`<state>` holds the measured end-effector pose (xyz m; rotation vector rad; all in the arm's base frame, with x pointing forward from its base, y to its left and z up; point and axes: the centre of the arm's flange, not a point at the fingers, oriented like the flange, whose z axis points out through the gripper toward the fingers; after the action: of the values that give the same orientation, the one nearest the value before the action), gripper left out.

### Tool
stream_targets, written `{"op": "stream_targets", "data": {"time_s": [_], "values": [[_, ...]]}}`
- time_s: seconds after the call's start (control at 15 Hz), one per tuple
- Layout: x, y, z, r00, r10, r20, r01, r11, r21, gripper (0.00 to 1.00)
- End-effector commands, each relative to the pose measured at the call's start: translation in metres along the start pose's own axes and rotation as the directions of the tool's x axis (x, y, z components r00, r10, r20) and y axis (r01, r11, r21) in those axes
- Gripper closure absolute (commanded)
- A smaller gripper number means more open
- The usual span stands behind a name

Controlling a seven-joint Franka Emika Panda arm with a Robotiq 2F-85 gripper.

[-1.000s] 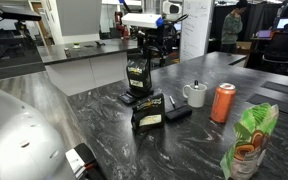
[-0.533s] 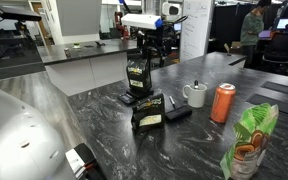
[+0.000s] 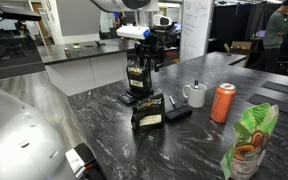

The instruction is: Press the left button on the scale

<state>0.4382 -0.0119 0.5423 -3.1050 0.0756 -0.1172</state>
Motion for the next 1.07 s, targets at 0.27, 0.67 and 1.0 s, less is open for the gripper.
{"op": "stream_targets", "data": {"time_s": [0.27, 0.67, 1.0], "values": [[-0.036, -0.017, 0.043, 0.999, 0.038, 0.014, -0.038, 0.998, 0.045, 0.0], [-0.029, -0.019, 0.037, 0.999, 0.039, 0.023, -0.04, 0.999, 0.029, 0.0], [-0.022, -0.062, 0.058, 0.998, 0.006, 0.061, 0.001, 0.994, -0.108, 0.0]]}}
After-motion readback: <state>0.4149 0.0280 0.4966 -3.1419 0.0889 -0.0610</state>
